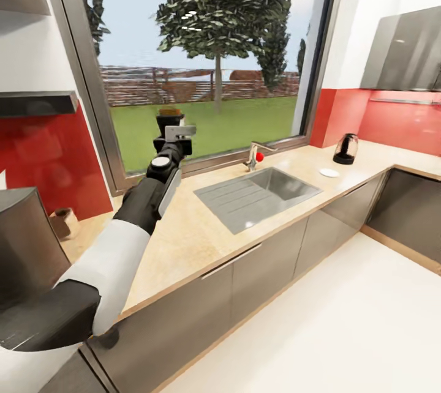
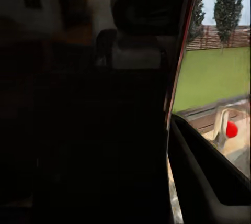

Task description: Set up a coffee station on the kitchen countertop: keep the coffee maker on the countertop, move the bottle of coffee from the kitchen shelf to the counter next to the coffee maker, place a paper coffee filter on top of the coffee maker, put the saucer next to the coffee maker with the coffee cup on the saucer, and place the electric kettle next to the coffee maker.

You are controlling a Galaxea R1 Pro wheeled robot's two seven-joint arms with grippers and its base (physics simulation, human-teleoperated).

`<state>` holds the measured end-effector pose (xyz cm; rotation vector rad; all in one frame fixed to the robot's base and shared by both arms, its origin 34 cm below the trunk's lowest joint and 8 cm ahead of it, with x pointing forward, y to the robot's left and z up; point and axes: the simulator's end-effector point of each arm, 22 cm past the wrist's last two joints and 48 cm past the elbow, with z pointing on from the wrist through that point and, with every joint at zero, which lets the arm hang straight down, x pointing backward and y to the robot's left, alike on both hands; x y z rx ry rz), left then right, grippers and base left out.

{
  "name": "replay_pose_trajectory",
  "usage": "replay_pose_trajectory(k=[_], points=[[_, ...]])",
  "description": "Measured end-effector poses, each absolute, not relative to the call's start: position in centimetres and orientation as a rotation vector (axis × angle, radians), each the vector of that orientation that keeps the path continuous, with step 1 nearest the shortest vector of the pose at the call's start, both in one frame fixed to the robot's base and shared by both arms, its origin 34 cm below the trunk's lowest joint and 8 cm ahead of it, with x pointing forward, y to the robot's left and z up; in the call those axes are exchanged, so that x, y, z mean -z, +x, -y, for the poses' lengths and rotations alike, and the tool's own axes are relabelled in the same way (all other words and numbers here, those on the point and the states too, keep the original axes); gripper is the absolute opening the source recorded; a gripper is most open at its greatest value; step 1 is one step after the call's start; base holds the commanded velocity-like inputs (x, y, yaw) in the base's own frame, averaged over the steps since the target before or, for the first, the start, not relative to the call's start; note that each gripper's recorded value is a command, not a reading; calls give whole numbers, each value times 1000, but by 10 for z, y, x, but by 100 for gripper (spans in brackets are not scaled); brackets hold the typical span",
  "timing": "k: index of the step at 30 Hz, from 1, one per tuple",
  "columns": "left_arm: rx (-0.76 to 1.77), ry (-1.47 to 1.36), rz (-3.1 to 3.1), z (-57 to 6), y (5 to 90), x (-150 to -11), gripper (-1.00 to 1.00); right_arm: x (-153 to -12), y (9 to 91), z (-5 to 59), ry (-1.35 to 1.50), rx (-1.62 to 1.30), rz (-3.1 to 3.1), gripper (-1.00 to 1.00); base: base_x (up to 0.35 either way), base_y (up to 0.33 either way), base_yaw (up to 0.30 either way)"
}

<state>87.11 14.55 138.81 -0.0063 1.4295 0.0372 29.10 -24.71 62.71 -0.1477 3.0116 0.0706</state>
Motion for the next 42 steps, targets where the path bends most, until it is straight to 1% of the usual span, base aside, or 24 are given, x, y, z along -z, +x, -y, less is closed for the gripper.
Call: replay_pose_trajectory(k=[5, 8, 17, 26, 31, 32, 33, 34, 35, 36, 42], points=[[-32, -19, -1451, -150, 853, -1311, -100, -627, 292, 247, -150, -70, -3006, 100, 0, 0, -13], [-57, -34, -1432, -165, 854, -1327, -100, -629, 298, 232, -139, -104, -2986, 100, 0, 0, 0], [-66, -16, -1417, -166, 847, -1326, -100, -630, 304, 211, -143, -141, -2960, 100, 0, 0, -4], [-30, 63, -1453, -141, 840, -1293, -100, -631, 304, 211, -143, -141, -2959, 100, 0, 0, -254], [-6, 118, -1480, -124, 835, -1271, -100, -631, 304, 210, -144, -143, -2959, 100, 0, 0, -297], [30, 190, -1512, -104, 825, -1244, -100, -631, 304, 210, -144, -143, -2957, 100, 0, 0, -298], [191, 346, -1605, -60, 797, -1176, -100, -631, 304, 210, -145, -143, -2958, 100, 0, 0, -298], [289, 477, -1673, -23, 772, -1126, -100, -630, 304, 210, -144, -143, -2960, 100, 0, 0, -298], [296, 464, -1700, -29, 772, -1114, -100, -631, 304, 210, -144, -143, -2959, 100, 0, 0, -298], [308, 461, -1654, -25, 768, -1134, -100, -631, 304, 210, -145, -143, -2959, 100, 0, 0, -298], [377, 509, -1651, -4, 754, -1129, -100, -631, 304, 210, -145, -143, -2958, 100, 0, 0, -298]])
